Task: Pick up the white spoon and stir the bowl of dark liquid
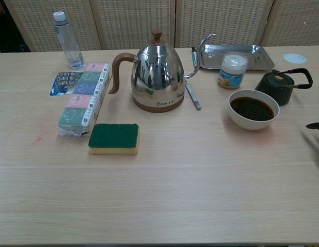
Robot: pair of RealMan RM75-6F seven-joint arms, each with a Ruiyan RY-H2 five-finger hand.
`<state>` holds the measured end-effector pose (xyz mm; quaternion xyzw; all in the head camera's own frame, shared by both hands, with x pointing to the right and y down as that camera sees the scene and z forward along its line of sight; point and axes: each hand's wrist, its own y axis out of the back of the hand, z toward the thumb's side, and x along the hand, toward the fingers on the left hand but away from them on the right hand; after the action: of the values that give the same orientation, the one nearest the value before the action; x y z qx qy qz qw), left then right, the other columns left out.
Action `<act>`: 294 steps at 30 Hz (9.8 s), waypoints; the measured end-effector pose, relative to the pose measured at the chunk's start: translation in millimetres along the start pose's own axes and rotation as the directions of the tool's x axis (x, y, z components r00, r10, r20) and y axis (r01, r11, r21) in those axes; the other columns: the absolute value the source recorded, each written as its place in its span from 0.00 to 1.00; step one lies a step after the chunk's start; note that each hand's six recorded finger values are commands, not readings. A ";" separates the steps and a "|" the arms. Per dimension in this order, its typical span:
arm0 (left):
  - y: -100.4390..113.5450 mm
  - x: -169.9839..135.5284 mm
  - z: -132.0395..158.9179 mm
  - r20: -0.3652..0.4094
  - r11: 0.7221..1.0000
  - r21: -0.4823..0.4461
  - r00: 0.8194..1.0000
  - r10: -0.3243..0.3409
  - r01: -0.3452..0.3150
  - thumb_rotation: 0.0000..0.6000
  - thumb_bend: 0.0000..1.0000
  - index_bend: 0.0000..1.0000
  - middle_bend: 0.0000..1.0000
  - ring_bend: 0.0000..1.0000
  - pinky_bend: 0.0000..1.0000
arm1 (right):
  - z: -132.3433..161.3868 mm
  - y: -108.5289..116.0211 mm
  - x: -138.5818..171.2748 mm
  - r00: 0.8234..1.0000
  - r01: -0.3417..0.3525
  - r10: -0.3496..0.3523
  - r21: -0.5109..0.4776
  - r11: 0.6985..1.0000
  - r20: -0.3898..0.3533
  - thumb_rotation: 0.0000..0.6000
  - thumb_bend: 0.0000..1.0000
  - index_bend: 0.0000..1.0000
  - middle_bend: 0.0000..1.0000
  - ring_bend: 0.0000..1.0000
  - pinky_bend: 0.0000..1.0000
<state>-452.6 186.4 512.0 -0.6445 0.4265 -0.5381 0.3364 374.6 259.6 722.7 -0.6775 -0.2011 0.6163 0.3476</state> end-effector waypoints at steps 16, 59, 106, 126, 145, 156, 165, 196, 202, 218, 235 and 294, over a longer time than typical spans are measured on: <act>-0.7 0.7 0.0 -0.002 1.000 0.001 1.000 -0.003 0.003 0.82 0.00 0.00 0.00 0.00 0.00 | 0.7 7.9 0.9 1.000 0.025 -0.025 -0.054 0.998 0.000 1.00 0.45 0.57 0.00 0.00 0.00; 1.3 -1.0 -0.9 0.003 1.000 -0.016 1.000 -0.005 0.005 0.82 0.00 0.00 0.00 0.00 0.00 | 60.6 167.2 -35.0 0.958 0.118 -0.268 -0.707 0.697 -0.105 1.00 0.45 0.58 0.00 0.00 0.00; -0.7 2.8 -2.9 0.003 1.000 -0.014 1.000 -0.028 0.028 0.82 0.00 0.00 0.00 0.00 0.00 | 130.4 125.1 -115.1 0.985 0.003 -0.130 -0.736 0.677 -0.116 1.00 0.47 0.58 0.00 0.00 0.00; -4.7 6.5 -1.5 -0.009 0.999 -0.001 0.999 -0.037 0.037 0.82 0.00 0.00 0.00 0.00 0.00 | 93.0 134.8 -124.3 0.987 0.071 -0.157 -0.744 0.664 -0.046 1.00 0.47 0.58 0.00 0.00 0.00; -2.6 9.7 -5.6 -0.025 0.999 -0.017 0.999 -0.039 0.039 0.82 0.00 0.00 0.00 0.00 0.00 | 113.2 127.5 -118.6 0.985 0.014 -0.141 -0.771 0.636 -0.098 1.00 0.47 0.58 0.00 0.00 0.00; 0.8 11.2 -9.4 -0.034 0.999 -0.035 0.999 -0.038 0.036 0.82 0.00 0.00 0.00 0.00 0.00 | 112.8 136.6 -137.3 0.986 0.040 -0.151 -0.773 0.633 -0.073 1.00 0.47 0.58 0.00 0.00 0.00; -0.1 9.1 -6.3 -0.018 0.999 -0.032 0.999 -0.043 0.043 0.82 0.00 0.00 0.00 0.00 0.00 | 101.5 133.6 -122.3 0.989 0.029 -0.130 -0.763 0.646 -0.073 1.00 0.47 0.58 0.00 0.00 0.00; 1.6 8.7 -8.9 -0.021 0.998 -0.041 0.999 -0.041 0.040 0.82 0.00 0.00 0.00 0.00 0.00 | 111.5 135.9 -134.2 0.992 0.021 -0.110 -0.788 0.616 -0.060 1.00 0.47 0.58 0.00 0.00 0.00; -0.4 7.8 -6.2 -0.012 0.998 -0.033 0.999 -0.046 0.046 0.82 0.00 0.00 0.00 0.00 0.00 | 89.1 135.0 -119.6 0.994 0.036 -0.102 -0.789 0.613 -0.034 1.00 0.47 0.58 0.00 0.00 0.00; -2.2 6.6 -4.2 -0.006 0.998 -0.030 0.999 -0.050 0.050 0.82 0.00 0.00 0.00 0.00 0.00 | 104.9 129.8 -98.9 0.993 -0.045 -0.064 -0.802 0.595 -0.104 1.00 0.47 0.58 0.00 0.00 0.00; -1.7 8.9 -6.6 -0.015 0.998 -0.034 0.999 -0.051 0.050 0.82 0.00 0.00 0.00 0.00 0.00 | 95.4 136.2 -129.6 0.996 0.019 -0.083 -0.810 0.586 -0.036 1.00 0.52 0.58 0.00 0.00 0.00; -5.3 6.9 -2.6 -0.007 0.998 -0.022 0.998 -0.057 0.057 0.82 0.00 0.00 0.00 0.00 0.00 | 110.3 132.9 -110.3 0.993 -0.061 -0.044 -0.788 0.612 -0.111 1.00 0.52 0.58 0.00 0.00 0.00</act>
<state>-453.7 182.3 520.0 -0.6578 0.4150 -0.5453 0.3125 228.8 116.8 703.9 -0.7976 -0.4276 0.4248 0.0222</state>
